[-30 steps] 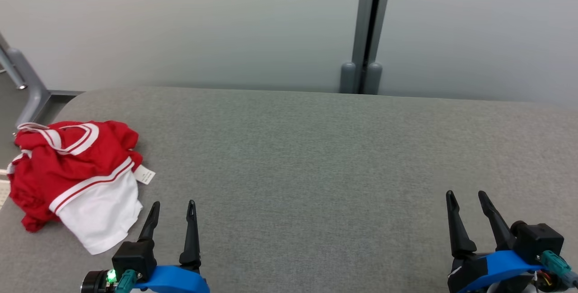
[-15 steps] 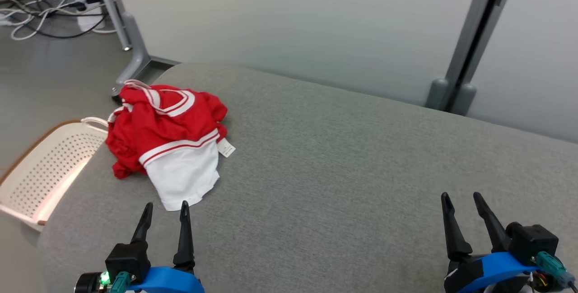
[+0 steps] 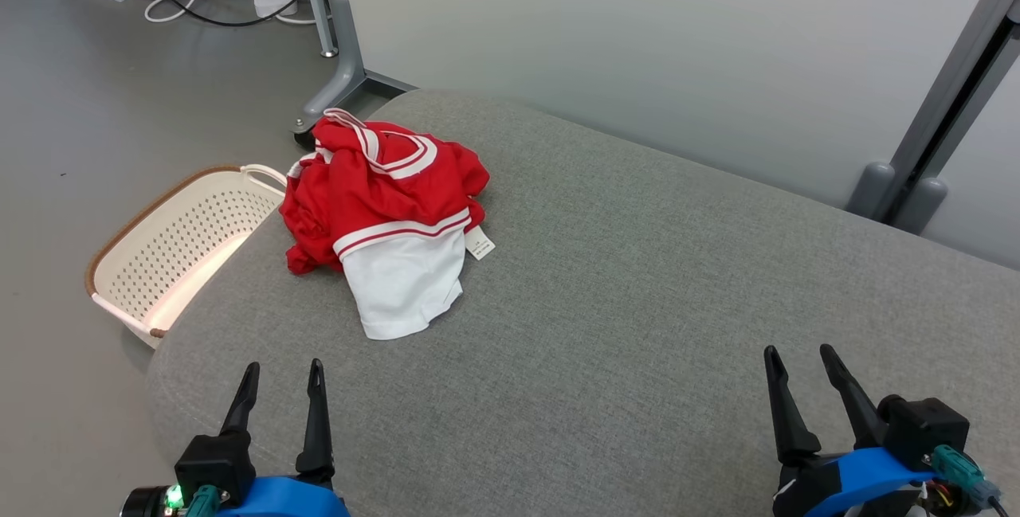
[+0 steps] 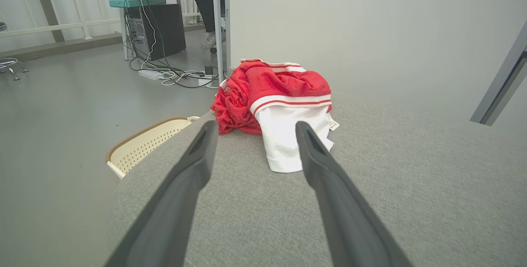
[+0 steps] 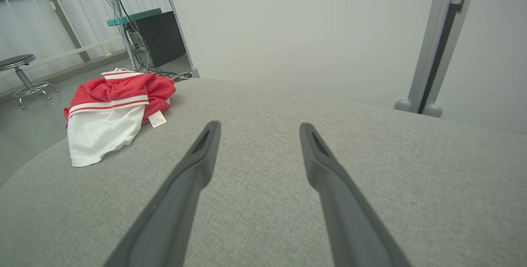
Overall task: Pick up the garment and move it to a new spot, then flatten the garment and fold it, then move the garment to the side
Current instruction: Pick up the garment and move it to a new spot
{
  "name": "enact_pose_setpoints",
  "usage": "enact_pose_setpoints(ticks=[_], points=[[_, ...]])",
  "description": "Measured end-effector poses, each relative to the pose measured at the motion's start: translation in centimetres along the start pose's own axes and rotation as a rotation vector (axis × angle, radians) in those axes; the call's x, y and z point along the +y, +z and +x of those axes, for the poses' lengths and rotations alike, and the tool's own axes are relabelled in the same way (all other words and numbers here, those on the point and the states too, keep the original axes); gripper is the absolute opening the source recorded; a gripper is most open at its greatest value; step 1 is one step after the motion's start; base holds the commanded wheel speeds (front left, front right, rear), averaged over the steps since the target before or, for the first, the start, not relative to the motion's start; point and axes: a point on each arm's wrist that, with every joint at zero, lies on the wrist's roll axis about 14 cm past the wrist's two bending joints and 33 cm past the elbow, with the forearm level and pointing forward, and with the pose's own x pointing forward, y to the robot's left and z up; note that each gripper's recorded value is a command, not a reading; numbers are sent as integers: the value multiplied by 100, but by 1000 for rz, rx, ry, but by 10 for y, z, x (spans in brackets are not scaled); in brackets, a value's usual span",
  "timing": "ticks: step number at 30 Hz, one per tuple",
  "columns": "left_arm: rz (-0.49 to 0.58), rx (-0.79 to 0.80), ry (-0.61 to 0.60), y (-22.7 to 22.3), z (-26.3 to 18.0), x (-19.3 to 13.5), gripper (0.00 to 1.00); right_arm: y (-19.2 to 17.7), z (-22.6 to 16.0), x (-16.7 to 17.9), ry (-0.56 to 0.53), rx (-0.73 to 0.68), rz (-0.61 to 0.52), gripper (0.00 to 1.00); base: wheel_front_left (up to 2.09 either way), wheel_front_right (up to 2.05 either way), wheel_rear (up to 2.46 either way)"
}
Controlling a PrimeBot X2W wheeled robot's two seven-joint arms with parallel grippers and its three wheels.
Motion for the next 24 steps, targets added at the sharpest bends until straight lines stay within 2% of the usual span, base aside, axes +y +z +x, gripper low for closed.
enact_pose_setpoints(ticks=[11,19,21,24], points=[[-6,11,8,5,4,3,100,-3,4,0,4,6,9,100,0,0,0],[-60,-108,-53,91,48,-1,100,-10,3,-16,-38,17,26,100,0,0,0],[-14,-108,-51,109,65,6,100,-13,3,-19,-44,24,34,100,0,0,0],[-20,-80,-59,125,91,6,100,-14,5,-27,-62,24,41,100,0,0,0]])
